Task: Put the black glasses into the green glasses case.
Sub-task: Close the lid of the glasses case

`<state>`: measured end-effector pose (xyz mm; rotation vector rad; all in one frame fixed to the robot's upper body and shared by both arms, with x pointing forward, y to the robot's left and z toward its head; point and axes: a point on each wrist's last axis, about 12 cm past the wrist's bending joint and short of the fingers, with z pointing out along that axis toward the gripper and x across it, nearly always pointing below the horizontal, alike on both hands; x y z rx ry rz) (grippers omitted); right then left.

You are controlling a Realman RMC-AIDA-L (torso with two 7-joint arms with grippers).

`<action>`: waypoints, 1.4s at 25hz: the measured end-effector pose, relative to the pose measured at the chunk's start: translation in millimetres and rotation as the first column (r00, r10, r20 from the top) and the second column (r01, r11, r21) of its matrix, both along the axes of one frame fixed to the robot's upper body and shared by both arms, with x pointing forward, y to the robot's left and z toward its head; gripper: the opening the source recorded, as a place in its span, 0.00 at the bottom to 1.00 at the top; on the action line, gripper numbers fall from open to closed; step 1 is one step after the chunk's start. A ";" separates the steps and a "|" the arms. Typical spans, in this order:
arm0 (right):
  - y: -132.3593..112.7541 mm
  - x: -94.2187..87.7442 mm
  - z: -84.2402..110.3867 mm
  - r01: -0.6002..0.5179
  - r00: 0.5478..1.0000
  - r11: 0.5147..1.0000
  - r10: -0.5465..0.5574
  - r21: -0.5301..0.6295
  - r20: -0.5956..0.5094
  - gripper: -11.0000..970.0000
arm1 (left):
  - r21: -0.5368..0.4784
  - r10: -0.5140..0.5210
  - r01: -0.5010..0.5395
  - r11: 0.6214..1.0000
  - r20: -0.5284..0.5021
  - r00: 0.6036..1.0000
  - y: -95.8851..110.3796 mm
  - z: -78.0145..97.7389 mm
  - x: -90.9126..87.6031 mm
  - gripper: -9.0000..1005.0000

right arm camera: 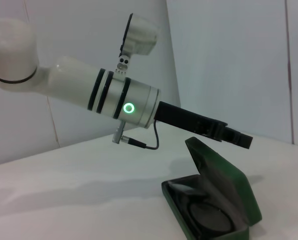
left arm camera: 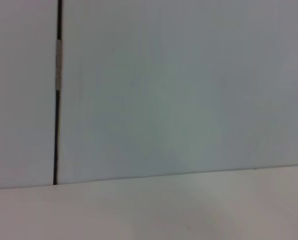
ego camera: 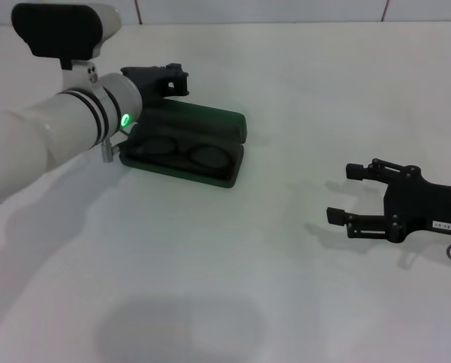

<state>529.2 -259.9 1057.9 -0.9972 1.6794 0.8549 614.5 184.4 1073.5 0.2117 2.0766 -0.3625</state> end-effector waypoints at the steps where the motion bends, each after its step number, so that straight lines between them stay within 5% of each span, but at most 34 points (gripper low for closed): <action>1: 0.1 0.2 -0.4 0.001 1.000 1.000 -0.001 -0.004 0.000 0.90 | 0.001 -0.003 0.003 1.000 0.001 1.000 -0.1 -0.3 -1.4 0.10; 35: 7.2 4.6 -2.0 -0.014 1.000 1.000 0.014 -0.018 -0.009 0.90 | 0.029 -0.042 0.042 0.999 -0.003 0.999 7.2 -14.2 -38.3 0.11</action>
